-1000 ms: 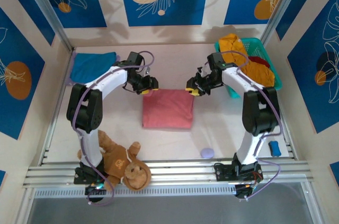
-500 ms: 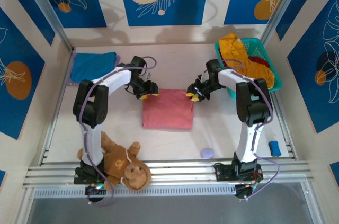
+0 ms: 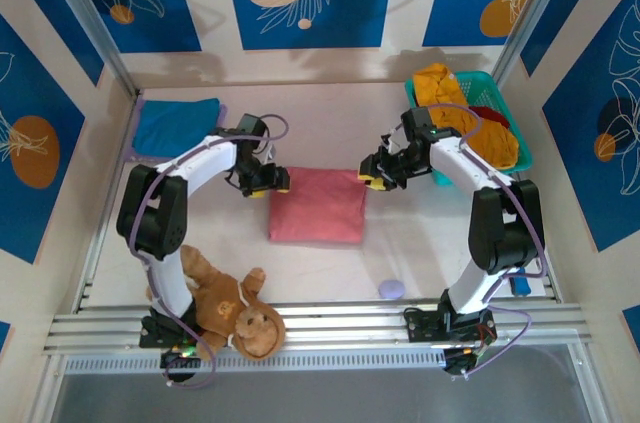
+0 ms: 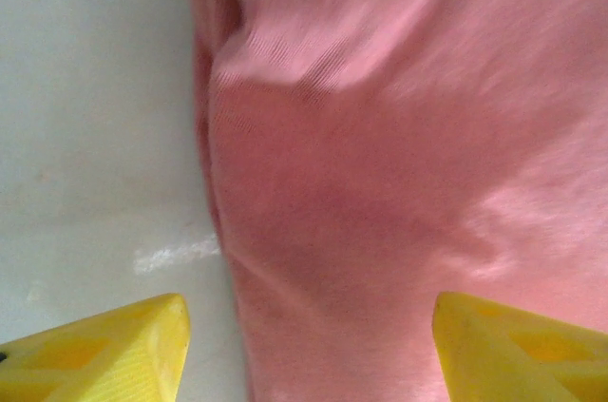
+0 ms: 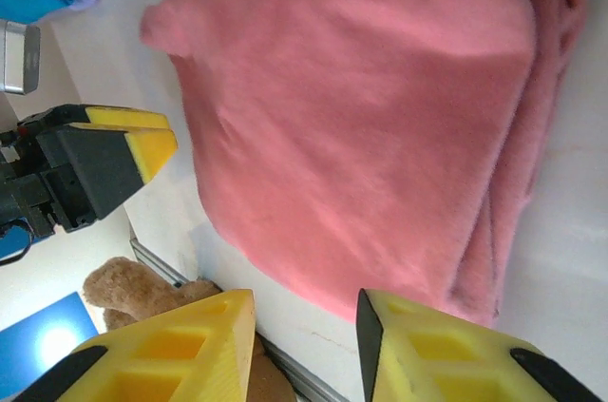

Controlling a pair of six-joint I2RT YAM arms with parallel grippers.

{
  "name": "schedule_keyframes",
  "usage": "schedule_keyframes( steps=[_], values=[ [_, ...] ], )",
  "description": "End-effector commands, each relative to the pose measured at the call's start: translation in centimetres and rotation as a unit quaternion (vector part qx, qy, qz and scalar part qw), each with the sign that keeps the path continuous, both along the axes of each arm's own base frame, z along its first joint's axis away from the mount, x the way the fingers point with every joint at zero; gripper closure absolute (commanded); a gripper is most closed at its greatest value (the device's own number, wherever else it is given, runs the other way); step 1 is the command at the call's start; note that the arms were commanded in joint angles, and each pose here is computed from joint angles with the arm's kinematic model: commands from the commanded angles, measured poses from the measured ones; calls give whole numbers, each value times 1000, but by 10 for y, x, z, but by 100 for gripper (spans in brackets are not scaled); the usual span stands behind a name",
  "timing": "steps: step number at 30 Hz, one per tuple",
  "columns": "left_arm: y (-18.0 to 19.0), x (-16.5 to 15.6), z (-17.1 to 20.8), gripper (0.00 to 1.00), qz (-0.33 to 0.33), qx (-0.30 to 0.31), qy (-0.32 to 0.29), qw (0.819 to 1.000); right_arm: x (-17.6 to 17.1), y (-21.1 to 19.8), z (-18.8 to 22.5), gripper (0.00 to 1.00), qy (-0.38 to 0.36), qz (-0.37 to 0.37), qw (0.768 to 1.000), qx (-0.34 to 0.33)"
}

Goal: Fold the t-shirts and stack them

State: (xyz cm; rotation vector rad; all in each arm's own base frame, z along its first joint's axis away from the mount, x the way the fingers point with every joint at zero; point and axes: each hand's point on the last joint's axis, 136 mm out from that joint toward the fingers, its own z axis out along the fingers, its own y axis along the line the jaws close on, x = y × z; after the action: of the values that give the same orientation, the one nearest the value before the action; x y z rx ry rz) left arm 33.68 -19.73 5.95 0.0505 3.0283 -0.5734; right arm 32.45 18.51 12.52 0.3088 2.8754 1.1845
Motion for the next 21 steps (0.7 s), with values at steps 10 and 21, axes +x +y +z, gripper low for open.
schedule_keyframes(
  steps=[10,21],
  values=[
    [-24,-16,-30,37,-20,-2,25,999,-14,-12,17,63,-15,-4,1000,14],
    [-16,-27,-71,50,-30,87,38,995,-11,-18,19,62,-16,-15,1000,18]
  ],
)
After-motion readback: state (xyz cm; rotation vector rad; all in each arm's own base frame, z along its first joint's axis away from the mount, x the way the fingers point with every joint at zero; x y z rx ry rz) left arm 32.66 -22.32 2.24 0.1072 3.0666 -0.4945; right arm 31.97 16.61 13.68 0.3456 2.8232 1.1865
